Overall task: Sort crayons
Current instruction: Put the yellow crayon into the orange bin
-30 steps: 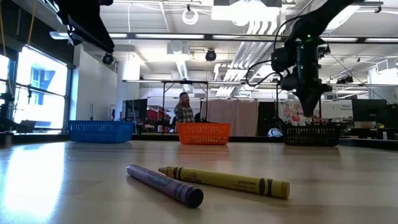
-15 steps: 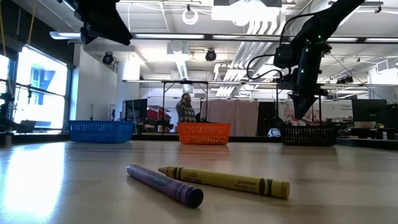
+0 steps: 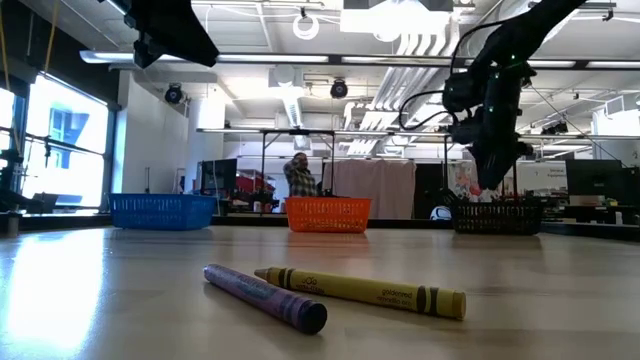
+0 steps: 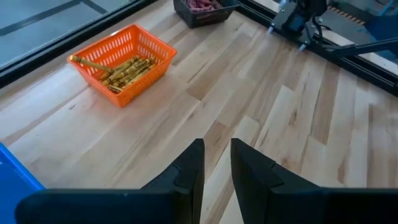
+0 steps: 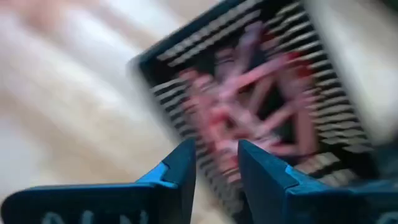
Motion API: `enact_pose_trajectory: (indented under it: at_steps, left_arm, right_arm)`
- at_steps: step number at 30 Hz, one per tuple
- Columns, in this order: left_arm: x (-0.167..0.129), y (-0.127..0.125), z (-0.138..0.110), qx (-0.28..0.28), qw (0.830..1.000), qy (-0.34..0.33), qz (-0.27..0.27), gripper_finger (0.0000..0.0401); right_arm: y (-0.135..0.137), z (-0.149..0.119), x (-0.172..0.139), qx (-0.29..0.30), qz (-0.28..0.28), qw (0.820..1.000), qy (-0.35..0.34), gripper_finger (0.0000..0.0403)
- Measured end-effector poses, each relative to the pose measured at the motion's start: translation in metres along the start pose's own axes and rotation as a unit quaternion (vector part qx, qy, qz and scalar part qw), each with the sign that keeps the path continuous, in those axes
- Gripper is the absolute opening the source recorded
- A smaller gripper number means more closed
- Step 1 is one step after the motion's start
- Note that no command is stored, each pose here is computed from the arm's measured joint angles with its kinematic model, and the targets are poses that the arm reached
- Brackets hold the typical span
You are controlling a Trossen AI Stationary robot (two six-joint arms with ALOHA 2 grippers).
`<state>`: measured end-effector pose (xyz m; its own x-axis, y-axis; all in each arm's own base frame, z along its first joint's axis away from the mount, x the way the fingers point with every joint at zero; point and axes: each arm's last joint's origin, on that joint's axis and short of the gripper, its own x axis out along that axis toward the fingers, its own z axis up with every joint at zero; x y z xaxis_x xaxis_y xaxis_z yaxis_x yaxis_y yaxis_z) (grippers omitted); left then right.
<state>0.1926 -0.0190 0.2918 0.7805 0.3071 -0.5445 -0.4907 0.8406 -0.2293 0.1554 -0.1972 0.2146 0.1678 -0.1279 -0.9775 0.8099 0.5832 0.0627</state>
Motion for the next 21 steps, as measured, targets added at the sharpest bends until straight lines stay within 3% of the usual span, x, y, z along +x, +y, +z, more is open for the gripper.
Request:
enact_pose_trajectory:
  at_steps: [4,6,10,14,21]
  left_arm:
    - [0.0,0.001,0.0,0.016,1.0,-0.007,0.012,0.0065]
    - [0.0,0.001,0.0,0.028,1.0,-0.005,0.012,0.0065]
    - [-0.001,0.0,-0.006,0.055,0.997,0.049,-0.031,0.0065]
    - [-0.004,-0.001,-0.02,0.075,0.983,0.142,-0.086,0.0065]
    - [-0.016,-0.006,-0.04,0.1,0.947,0.263,-0.156,0.0065]
  right_arm:
    - [0.022,-0.009,-0.008,0.001,0.123,0.992,0.029,0.0107]
    - [0.042,-0.015,-0.014,-0.018,0.15,0.988,0.034,0.0107]
    - [0.093,-0.036,-0.025,-0.068,0.153,0.985,0.037,0.0107]
    - [0.142,-0.064,-0.03,-0.089,0.132,0.987,0.026,0.0107]
    - [0.215,-0.122,-0.032,-0.02,0.157,0.987,0.017,0.0107]
